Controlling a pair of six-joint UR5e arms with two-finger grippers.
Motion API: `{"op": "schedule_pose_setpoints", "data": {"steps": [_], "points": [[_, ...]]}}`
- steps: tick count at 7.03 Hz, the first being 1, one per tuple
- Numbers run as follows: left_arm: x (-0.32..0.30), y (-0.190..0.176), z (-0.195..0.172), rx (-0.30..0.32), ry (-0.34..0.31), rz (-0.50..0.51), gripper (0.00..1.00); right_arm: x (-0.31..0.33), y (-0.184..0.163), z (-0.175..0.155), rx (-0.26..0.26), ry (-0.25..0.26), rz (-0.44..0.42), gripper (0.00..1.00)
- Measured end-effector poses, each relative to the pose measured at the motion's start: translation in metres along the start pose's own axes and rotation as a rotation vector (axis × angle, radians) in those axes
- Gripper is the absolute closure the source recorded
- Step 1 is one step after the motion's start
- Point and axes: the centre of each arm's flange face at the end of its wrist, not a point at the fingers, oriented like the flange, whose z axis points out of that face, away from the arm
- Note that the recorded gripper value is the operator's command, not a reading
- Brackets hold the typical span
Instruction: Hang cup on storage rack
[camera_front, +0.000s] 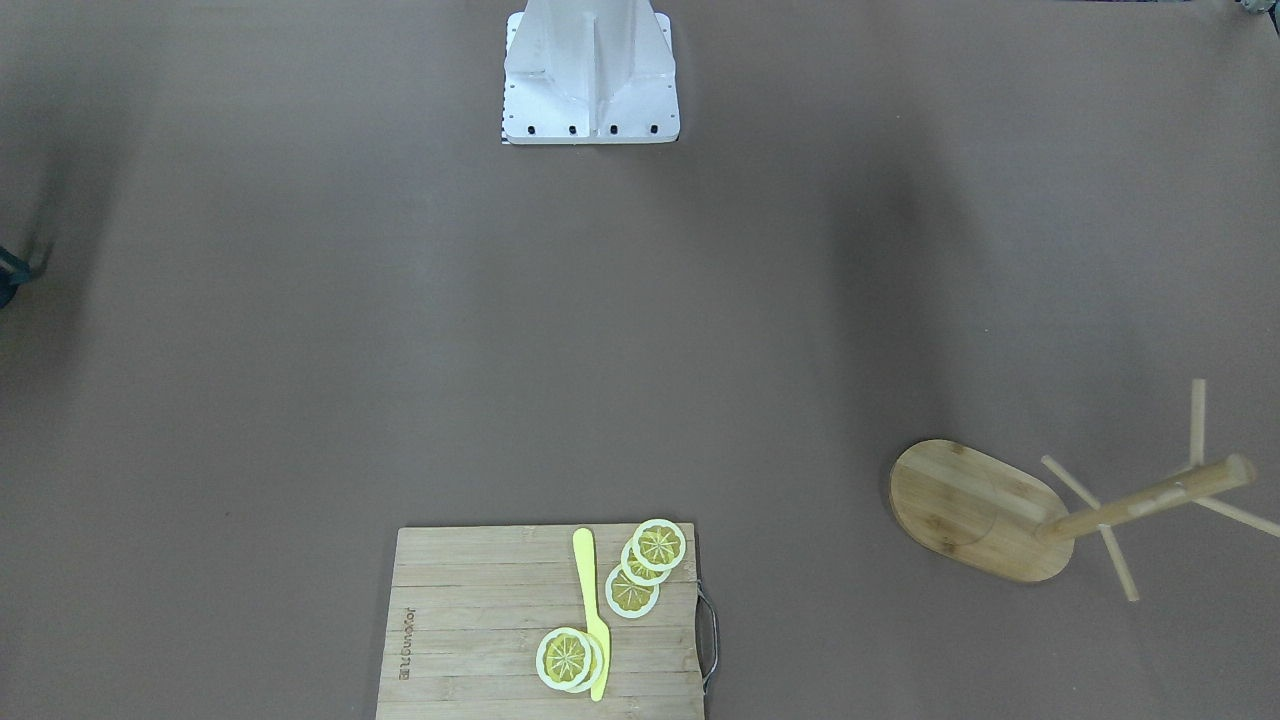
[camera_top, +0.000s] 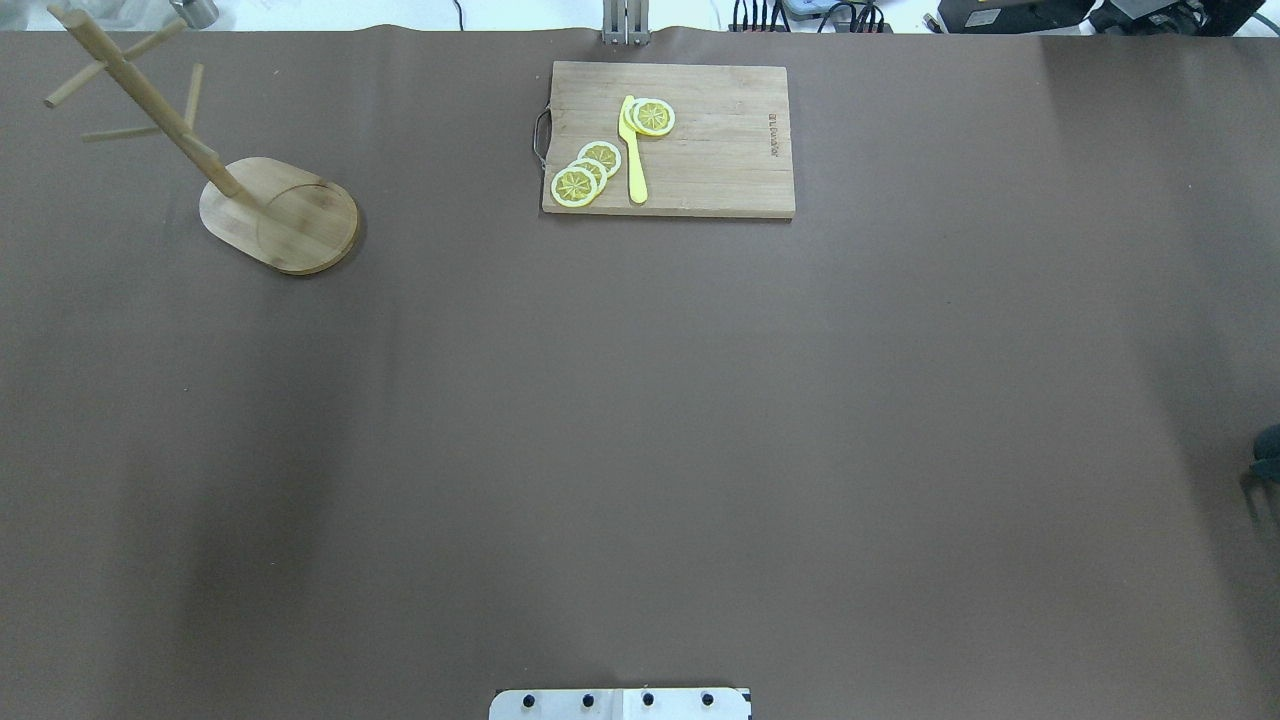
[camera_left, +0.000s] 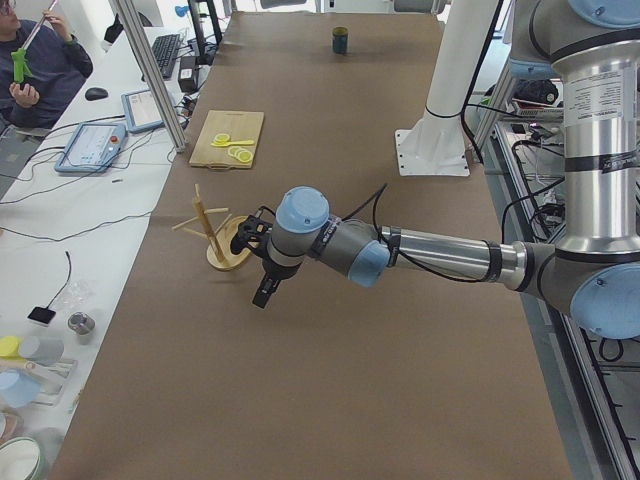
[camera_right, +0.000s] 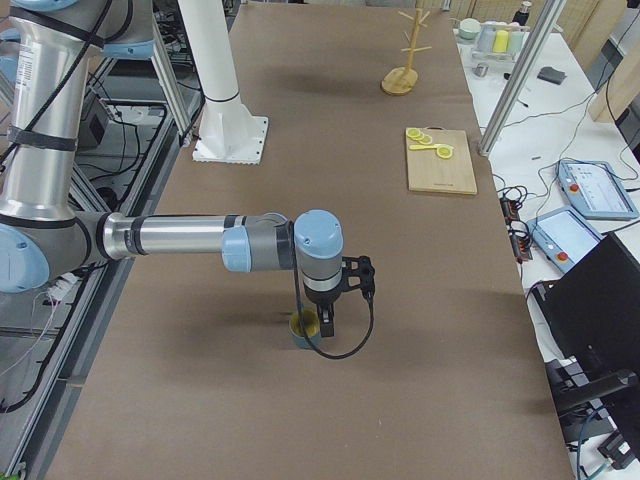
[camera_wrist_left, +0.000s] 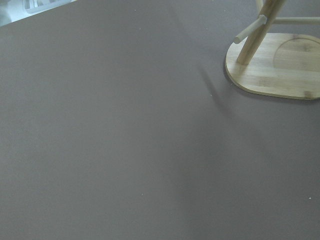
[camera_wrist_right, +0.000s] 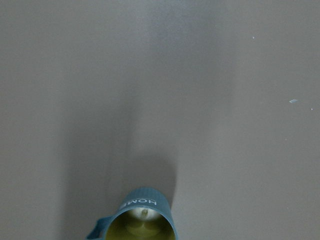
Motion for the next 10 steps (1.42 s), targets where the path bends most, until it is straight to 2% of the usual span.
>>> {"op": "schedule_pose_setpoints", "data": {"steps": [4, 5, 6, 7, 9, 10], "points": [[0.002, -0.001, -0.003, 0.009, 0.0, -0.002, 0.01, -0.008, 0.018, 0.065, -0.024, 0.048, -0.042, 0.0], [0.003, -0.002, -0.004, 0.012, -0.001, -0.006, 0.01, -0.004, 0.027, 0.084, -0.025, 0.051, -0.057, 0.03], [0.004, -0.003, -0.005, 0.016, -0.001, -0.005, 0.01, 0.003, 0.035, 0.1, -0.017, 0.049, -0.061, 0.11], [0.005, -0.003, -0.005, 0.019, -0.001, -0.004, 0.01, 0.003, 0.038, 0.11, -0.008, 0.044, -0.053, 0.28], [0.005, -0.002, -0.006, 0.023, -0.001, -0.002, 0.01, -0.002, 0.04, 0.122, -0.008, 0.037, -0.05, 1.0], [0.005, -0.002, -0.006, 0.023, -0.001, -0.002, 0.01, -0.003, 0.041, 0.124, -0.009, 0.035, -0.052, 1.0]]}}
